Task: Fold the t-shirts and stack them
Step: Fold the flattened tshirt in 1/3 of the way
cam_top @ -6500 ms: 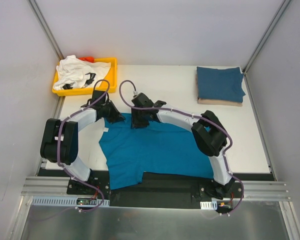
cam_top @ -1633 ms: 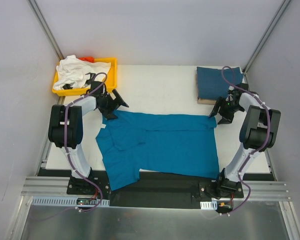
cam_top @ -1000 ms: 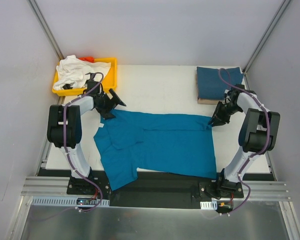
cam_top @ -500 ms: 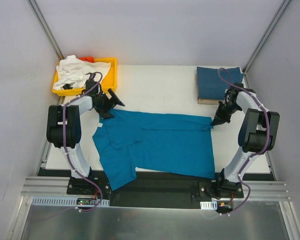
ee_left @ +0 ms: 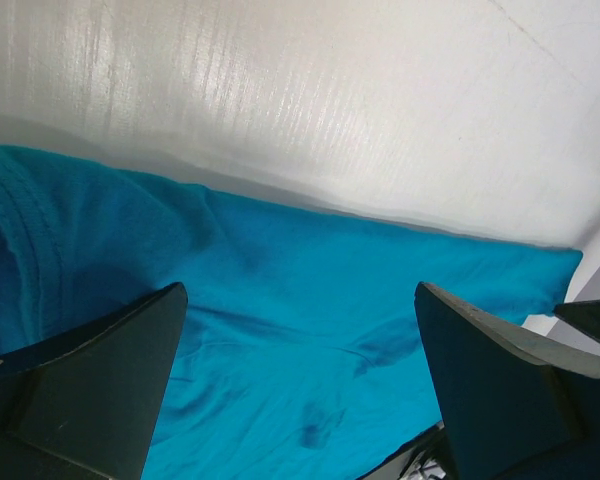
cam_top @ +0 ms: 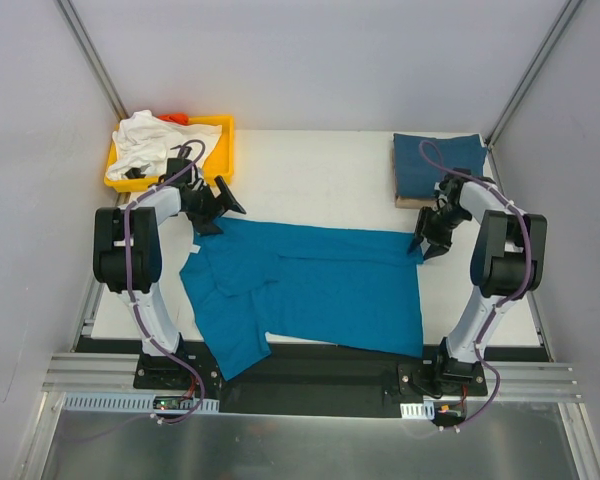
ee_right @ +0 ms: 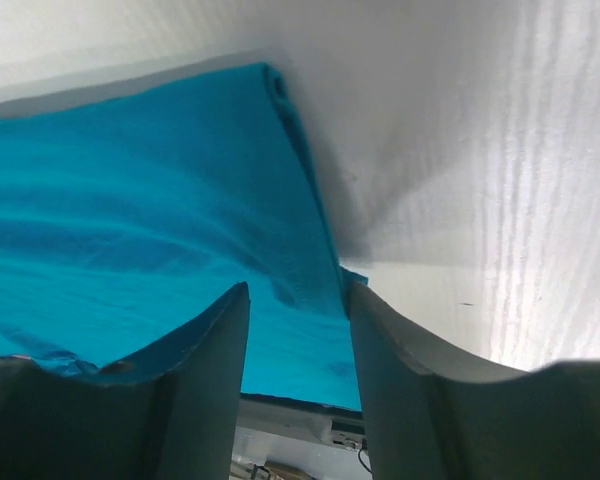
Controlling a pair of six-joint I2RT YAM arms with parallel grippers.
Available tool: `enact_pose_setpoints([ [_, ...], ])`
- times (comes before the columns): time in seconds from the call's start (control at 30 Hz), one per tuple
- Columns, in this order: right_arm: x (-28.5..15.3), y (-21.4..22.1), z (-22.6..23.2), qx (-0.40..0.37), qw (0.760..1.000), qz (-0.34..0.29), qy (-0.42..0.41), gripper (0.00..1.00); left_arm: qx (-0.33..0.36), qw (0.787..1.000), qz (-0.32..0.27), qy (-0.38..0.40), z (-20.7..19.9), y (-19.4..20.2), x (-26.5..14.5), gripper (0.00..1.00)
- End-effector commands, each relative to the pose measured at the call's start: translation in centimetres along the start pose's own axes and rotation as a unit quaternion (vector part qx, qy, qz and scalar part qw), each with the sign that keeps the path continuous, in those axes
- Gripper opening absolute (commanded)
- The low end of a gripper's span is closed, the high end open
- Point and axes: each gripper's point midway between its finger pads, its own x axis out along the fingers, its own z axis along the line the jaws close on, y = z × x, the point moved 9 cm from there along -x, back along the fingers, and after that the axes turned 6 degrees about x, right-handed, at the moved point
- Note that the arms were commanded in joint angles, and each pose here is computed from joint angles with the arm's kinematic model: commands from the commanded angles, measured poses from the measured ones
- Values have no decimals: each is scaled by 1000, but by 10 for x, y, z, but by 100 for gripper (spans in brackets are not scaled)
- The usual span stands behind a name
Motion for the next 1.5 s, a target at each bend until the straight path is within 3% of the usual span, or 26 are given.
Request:
enact_pose_setpoints([
  [0.0, -27, 2, 16, -32, 999, -29, -8, 50, 27, 1000, 3, 0, 2, -5, -5, 99],
  [0.13, -42, 9, 26, -60, 997, -57, 6, 62, 35, 999, -5, 2, -2, -8, -10, 99],
  [0.2, -47, 13, 30, -69, 995, -65, 14, 80, 35, 999, -5, 3, -4, -9, -11, 99],
  [0.23, -46, 16, 34, -73, 995, -64, 19, 97, 34, 999, -5, 3, -3, -9, -11, 99],
  [0.37, -43, 16, 43, -78, 992, -74, 63, 96, 30, 1000, -3, 0, -3, -8, -10, 99],
  [0.63, -13, -3, 69, -82, 996, -41, -10, 96, 23, 1000, 0, -7, 0, -10, -5, 99],
  [0.97, 26, -47, 64, -50, 999, 3, -2, 96, 10, 1000, 10, -26, 7, -17, 10, 99],
  [1.27, 28, -83, 61, -43, 999, 3, 2, 96, 26, 1000, 1, -10, -2, -46, 21, 99],
  [1.47, 2, -99, 73, -66, 997, -28, -9, 96, 46, 999, -25, 4, -19, -71, 13, 99],
])
